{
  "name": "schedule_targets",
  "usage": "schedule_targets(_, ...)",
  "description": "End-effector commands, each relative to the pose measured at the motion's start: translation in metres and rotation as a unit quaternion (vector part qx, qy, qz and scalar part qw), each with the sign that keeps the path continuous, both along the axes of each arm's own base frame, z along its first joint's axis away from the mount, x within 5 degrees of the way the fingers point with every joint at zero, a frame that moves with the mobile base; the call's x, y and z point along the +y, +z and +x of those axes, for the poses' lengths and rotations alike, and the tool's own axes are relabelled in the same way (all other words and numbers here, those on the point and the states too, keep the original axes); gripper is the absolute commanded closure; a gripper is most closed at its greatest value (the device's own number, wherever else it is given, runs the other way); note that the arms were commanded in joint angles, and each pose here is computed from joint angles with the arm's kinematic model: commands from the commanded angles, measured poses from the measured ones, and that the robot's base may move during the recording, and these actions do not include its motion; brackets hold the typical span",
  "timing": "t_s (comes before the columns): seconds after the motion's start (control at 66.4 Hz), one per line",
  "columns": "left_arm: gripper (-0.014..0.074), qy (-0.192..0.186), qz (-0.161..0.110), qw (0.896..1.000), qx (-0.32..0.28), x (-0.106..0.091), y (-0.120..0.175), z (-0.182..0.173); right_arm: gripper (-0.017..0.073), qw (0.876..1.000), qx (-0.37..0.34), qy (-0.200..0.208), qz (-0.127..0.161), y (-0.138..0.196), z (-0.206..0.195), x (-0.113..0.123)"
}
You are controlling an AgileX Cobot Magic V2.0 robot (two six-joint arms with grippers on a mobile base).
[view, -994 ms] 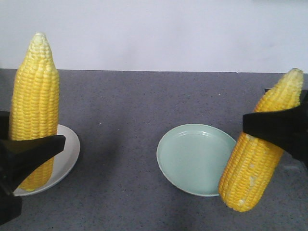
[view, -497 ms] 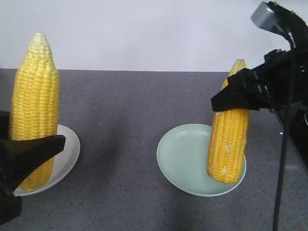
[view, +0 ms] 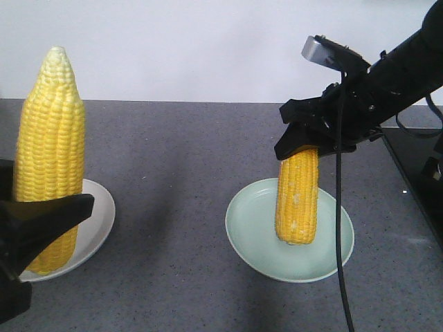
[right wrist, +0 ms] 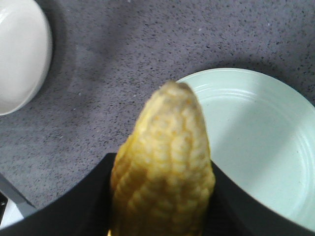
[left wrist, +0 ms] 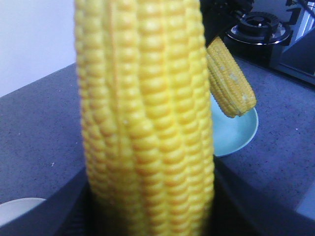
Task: Distribute corn equally
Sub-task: 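Lower the right gripper's cob onto the green plate, then tip the cob flat on the green plate and open the right gripper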
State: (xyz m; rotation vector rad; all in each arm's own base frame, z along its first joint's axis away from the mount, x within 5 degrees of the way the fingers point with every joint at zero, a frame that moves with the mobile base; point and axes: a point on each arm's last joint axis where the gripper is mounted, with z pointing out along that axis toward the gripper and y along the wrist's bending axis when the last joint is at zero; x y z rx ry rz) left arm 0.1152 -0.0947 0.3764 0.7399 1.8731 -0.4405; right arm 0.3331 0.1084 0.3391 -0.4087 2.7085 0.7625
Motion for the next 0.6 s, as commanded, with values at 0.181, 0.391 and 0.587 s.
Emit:
schedule_targets(0.181,0.0334,0.004,-0.036,0.999,-0.038,0.000,0.016,0.000,0.0352,0.999,0.034,-0.010,0.006,-0.013,0.015,0.004)
schedule_targets(0.391,0.0334,0.004,-0.036,0.999,-0.038,0.000,0.016,0.000,0.0351,0.997,0.067,-0.029,-0.022,-0.036,0.026,0.002)
schedule_targets(0.587,0.0334,0.004,-0.036,0.999,-0.038,0.000,0.016,0.000,0.0341,0.993,0.091,-0.051,-0.060,-0.055,0.034,-0.003)
